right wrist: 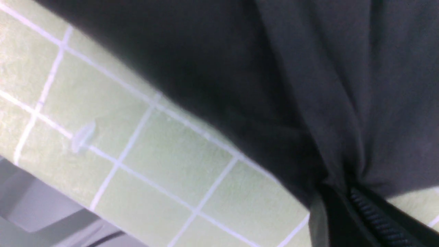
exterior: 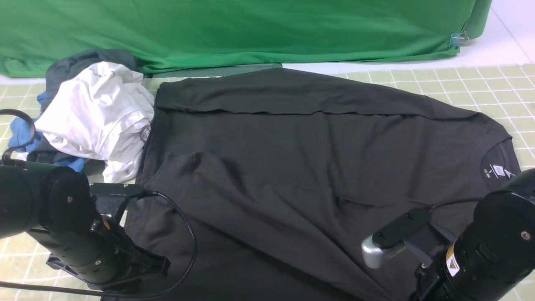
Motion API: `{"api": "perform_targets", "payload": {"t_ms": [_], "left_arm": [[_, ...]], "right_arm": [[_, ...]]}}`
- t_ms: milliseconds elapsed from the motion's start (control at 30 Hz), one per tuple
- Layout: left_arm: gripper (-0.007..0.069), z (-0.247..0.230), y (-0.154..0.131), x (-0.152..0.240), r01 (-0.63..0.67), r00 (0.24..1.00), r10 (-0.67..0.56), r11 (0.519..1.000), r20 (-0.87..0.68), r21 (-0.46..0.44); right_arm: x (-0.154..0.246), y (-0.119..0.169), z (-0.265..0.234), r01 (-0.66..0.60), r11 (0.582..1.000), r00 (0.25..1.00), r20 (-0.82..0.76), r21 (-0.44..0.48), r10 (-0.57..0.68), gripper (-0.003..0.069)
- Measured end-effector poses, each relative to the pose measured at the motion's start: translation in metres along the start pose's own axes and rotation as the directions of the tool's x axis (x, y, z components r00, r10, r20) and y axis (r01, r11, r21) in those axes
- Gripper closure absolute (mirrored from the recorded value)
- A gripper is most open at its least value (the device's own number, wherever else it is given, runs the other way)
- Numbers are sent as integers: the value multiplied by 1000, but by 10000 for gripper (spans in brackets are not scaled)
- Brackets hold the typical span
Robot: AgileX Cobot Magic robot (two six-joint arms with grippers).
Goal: Fold a long-sleeved shirt over a green coffee tablecloth.
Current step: 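Grab the top left corner of the dark shirt with the left gripper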
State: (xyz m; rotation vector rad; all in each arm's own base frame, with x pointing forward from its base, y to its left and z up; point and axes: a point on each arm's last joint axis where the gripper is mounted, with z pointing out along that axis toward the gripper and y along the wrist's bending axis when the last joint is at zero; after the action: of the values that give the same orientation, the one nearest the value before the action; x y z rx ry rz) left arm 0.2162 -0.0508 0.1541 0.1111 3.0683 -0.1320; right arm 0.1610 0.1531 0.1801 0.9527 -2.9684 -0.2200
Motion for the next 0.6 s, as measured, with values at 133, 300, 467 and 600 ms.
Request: {"api": "perform_targets", "payload": {"t_ms": [133,300,467,600], "left_arm": [[623,-4,-1,1,0,998,0,1000,-69,1],[620,-36,-7,-19,4,1000,-4,1000,17,17],[617,-97,-9,-67,44,982,-52,998,181,49],[615,-120,-2,-116,75,959,-88,995,271,59]], "right_arm": [[6,0,0,-9,1000,998,-62,-3,9,431],[11,1,-7,-7,1000,997,-71,-6,7,247],[19,4,-35,17,1000,996,89,-16,-16,370],[27,6,-61,38,999,967,254,-21,-31,498]]}}
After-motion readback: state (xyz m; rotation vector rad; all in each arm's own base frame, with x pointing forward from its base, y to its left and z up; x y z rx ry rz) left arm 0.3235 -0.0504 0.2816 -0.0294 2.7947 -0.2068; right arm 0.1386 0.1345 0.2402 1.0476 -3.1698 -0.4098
